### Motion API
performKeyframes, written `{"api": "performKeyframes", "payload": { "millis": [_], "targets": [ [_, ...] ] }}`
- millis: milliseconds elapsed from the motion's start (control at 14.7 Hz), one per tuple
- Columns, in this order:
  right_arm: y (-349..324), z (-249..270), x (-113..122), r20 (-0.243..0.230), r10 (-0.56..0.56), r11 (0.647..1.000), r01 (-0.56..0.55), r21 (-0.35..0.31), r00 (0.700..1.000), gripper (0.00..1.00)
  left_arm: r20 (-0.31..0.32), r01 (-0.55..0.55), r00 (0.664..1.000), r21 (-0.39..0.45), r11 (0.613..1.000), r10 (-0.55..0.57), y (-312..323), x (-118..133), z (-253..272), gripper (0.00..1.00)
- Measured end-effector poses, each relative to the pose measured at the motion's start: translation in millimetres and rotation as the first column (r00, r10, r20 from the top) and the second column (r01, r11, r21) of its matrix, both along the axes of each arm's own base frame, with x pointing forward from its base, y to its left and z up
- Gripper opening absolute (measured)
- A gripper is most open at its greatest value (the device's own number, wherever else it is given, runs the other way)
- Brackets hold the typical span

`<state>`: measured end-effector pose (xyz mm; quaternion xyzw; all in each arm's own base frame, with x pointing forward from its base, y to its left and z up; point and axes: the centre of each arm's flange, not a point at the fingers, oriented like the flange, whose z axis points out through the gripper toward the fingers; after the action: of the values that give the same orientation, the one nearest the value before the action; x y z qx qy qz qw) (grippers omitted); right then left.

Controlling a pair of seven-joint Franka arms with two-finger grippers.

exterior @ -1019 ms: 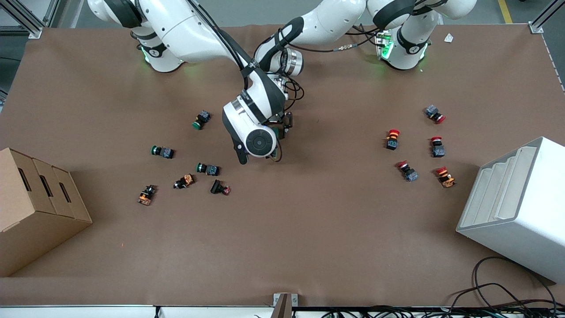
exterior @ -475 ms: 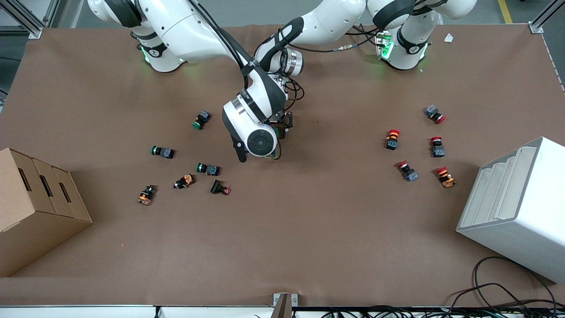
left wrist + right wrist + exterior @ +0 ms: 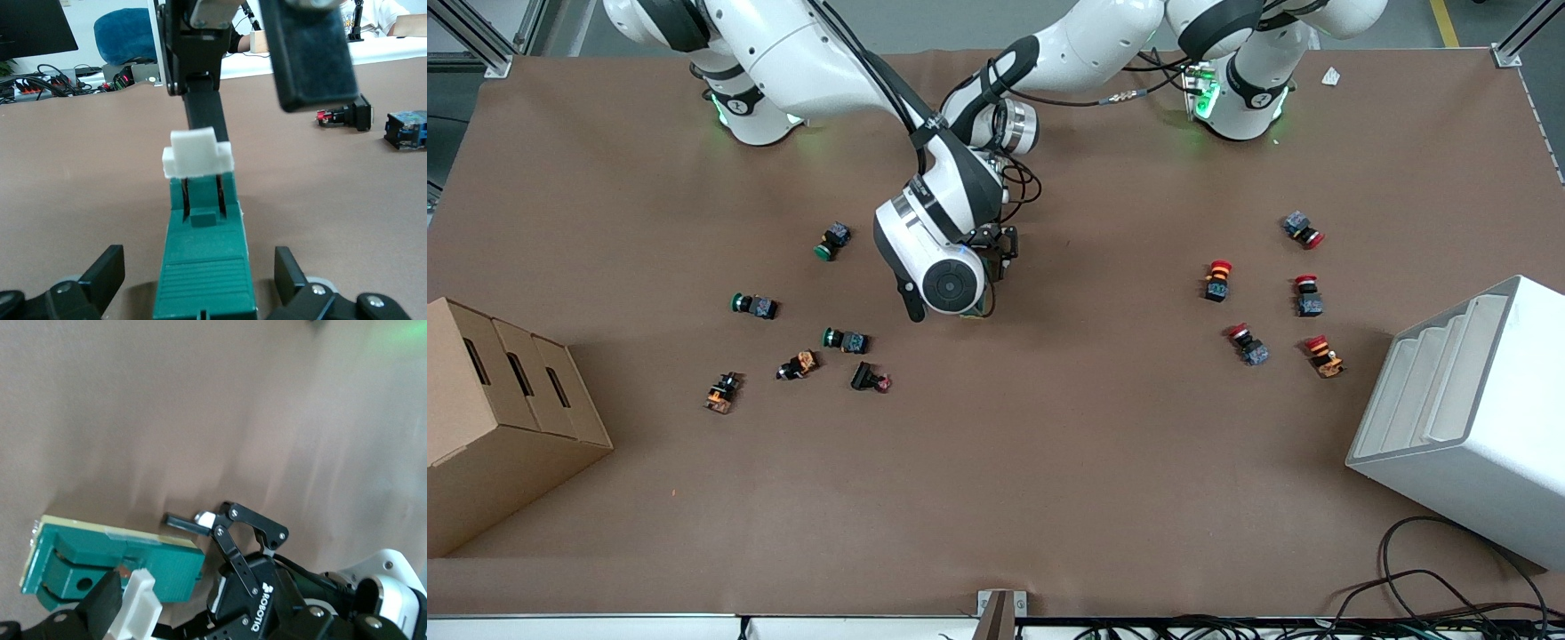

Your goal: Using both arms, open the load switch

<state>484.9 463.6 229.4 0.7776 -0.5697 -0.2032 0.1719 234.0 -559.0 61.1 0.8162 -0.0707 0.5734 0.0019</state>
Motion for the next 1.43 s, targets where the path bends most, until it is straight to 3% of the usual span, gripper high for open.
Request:
{"api": "performKeyframes", "payload": {
  "millis": [543,1426],
  "targets": [
    [19,-3,-23,-0.014,0.037,0.999,-0.037,-0.002,0.999,1.0,0.001,-0.002,1.0,-0.004,1.0,0.002,-2,1,0,0.99],
    [17,-23,-31,-0.01,0.033,0.999,-0.033,-0.013,0.999,1.0,0.0,0.002,1.0,-0.007,1.0,-0.002,-6,-2,-2,0.99]
  ]
}}
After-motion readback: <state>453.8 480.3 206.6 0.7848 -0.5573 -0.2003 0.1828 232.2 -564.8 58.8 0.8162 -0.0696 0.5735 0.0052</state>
